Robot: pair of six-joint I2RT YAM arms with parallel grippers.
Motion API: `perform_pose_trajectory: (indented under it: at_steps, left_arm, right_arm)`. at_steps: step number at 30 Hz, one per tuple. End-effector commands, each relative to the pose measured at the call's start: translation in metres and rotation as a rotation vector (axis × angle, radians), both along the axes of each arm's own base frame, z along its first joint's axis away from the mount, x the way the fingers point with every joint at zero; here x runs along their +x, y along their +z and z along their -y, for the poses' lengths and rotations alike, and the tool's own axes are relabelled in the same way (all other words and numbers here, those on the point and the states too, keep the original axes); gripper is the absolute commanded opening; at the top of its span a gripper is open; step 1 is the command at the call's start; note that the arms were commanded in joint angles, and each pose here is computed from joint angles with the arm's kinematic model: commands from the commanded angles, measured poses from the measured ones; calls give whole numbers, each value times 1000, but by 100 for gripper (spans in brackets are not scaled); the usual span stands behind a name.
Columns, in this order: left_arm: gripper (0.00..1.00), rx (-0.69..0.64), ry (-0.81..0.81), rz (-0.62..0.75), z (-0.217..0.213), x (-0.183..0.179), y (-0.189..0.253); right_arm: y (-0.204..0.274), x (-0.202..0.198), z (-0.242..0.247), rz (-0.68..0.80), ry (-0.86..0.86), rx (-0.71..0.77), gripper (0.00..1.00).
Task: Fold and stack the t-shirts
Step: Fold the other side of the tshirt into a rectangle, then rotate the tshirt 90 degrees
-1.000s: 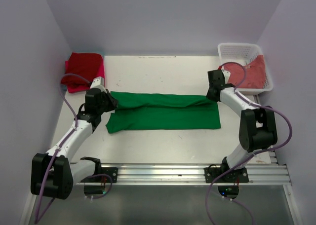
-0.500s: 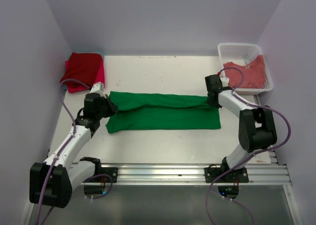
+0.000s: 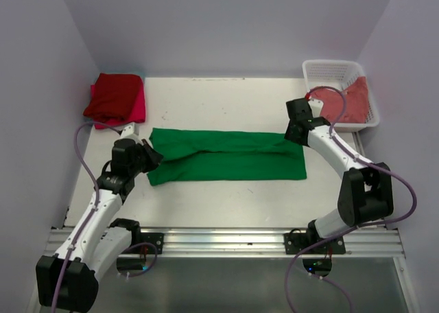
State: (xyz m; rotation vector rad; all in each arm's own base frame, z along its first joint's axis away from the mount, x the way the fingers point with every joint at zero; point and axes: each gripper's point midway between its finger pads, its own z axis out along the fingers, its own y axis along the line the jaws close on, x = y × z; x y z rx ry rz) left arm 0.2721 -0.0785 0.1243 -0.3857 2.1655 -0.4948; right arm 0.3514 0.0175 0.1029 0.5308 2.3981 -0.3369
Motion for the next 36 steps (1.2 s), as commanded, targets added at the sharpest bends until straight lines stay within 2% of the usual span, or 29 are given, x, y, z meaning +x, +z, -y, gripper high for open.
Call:
perform_pose_trajectory:
  at_steps: [1, 2, 4, 5, 9, 12, 14, 15, 16, 17, 18, 19, 20, 23, 28, 33, 36]
  left_arm:
    - [25, -16, 32, 40, -2, 0, 25]
    - [52, -16, 35, 43, -3, -1, 26]
    - [68, -16, 48, 27, -4, -3, 26]
    - [99, -15, 52, 19, -5, -4, 25]
    - [100, -25, 54, 39, -4, -5, 26]
    - [100, -50, 49, 118, 0, 6, 32]
    - [96, -53, 35, 113, 3, 14, 24]
    - [91, -62, 24, 148, 6, 22, 29]
    - [76, -65, 20, 150, 8, 28, 27]
    - [64, -62, 12, 126, 10, 34, 15]
    - [52, -77, 0, 183, 14, 46, 25]
    - [41, -78, -1, 177, 15, 52, 22]
    - [20, -72, 2, 143, 17, 60, 10]
    - [3, -84, 8, 105, 21, 79, -5]
    - [0, -108, 9, -3, 27, 86, -35]
    - [0, -113, 33, -107, 26, 73, -68]
    - [0, -93, 53, -137, 21, 67, -81]
  right_arm:
    - [32, 14, 0, 92, -20, 1, 59]
    - [33, 15, 0, 92, -19, 0, 59]
    - [32, 20, -2, 89, -13, -2, 59]
    - [31, 22, -2, 85, -11, -1, 59]
    - [24, 28, -6, 75, -4, 7, 59]
    - [21, 35, -12, 87, 13, 33, 54]
    - [14, 40, -18, 74, 35, 49, 40]
    - [13, 46, -25, 87, 58, 79, 27]
    - [6, 49, -28, 75, 69, 84, 9]
    - [3, 51, -31, 68, 77, 97, 0]
    - [4, 58, -35, 86, 85, 109, 0]
    - [1, 62, -42, 84, 108, 138, 0]
    - [-8, 63, -46, 61, 115, 147, 0]
    - [-19, 68, -51, 33, 119, 164, 0]
    - [-43, 59, -56, -23, 126, 197, 0]
    - [-64, 35, -71, -75, 161, 280, 0]
    - [-71, 21, -78, -97, 187, 269, 0]
